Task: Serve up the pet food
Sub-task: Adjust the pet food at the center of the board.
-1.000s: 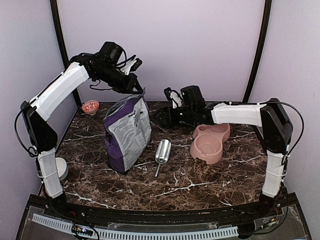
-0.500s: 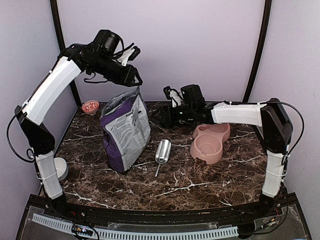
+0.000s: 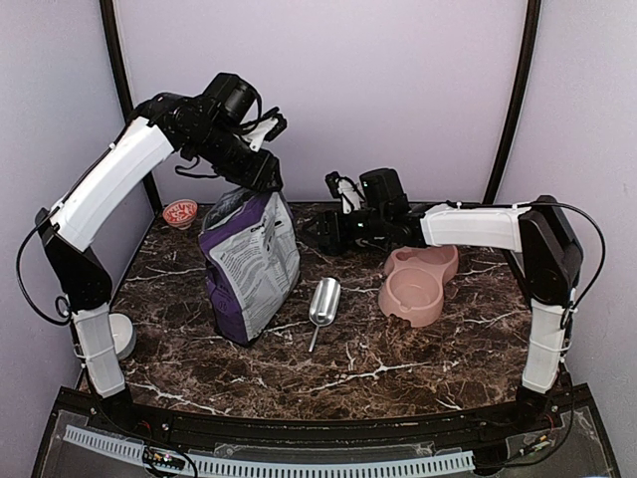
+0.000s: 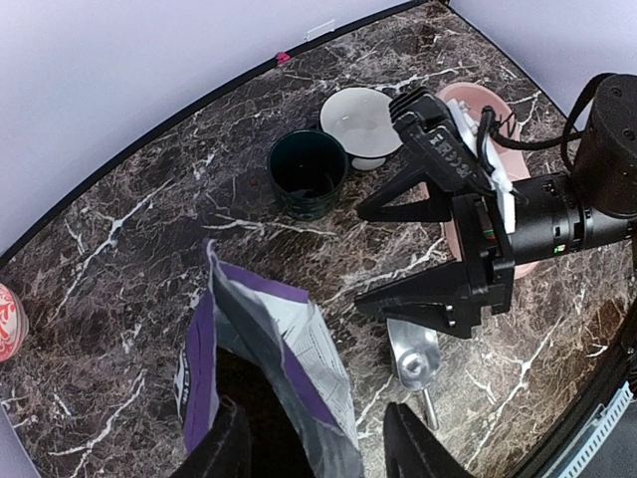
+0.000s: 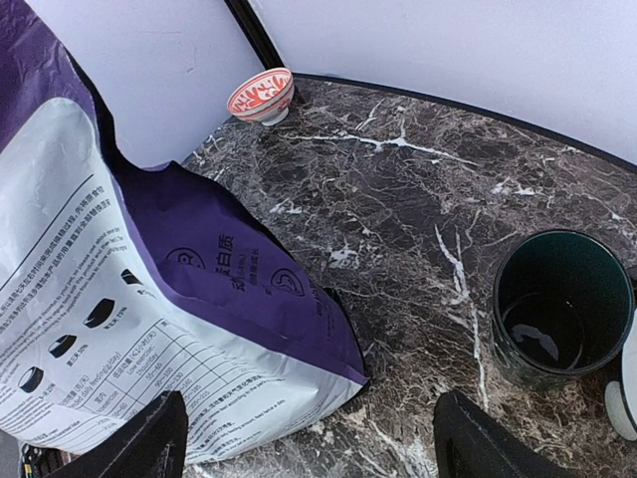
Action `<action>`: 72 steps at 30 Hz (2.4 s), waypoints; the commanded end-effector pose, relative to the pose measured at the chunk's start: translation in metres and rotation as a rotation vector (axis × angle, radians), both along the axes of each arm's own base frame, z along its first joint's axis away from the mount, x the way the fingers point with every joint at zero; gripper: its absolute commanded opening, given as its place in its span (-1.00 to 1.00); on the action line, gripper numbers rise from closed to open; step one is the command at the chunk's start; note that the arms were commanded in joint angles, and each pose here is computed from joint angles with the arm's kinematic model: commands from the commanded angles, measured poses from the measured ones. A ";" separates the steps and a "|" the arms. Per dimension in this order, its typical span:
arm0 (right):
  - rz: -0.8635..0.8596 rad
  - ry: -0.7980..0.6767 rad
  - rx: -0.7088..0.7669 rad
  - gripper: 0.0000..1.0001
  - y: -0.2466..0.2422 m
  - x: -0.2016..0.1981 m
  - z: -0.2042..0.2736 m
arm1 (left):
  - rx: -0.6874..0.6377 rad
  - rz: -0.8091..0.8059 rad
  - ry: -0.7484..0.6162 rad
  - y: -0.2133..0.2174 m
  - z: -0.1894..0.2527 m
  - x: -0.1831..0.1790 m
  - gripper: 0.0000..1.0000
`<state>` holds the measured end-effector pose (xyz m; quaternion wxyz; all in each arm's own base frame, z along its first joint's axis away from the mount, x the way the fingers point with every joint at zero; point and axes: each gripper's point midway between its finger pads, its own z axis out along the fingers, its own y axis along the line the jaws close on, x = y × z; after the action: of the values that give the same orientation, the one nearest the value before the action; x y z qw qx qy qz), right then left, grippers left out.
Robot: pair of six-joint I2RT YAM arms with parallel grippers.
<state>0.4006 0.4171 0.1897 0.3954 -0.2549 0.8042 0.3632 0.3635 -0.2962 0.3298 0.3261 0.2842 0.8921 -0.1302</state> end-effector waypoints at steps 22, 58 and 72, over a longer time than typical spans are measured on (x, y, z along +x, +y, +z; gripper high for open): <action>0.038 -0.054 0.095 0.70 0.018 0.013 0.035 | 0.018 -0.009 0.082 -0.018 -0.041 0.016 -1.00; 0.197 -0.164 0.069 0.64 0.010 0.054 0.019 | -0.323 -0.189 0.061 -0.033 0.034 -0.023 -1.00; 0.717 -0.314 0.283 0.39 -0.004 -0.041 0.038 | -0.418 -0.223 0.067 -0.031 0.055 -0.023 -1.00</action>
<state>0.3890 0.4149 0.1965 0.3817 -0.4590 0.6313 0.4950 0.3577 -0.3276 0.2961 0.2475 0.2863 0.8846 -0.2726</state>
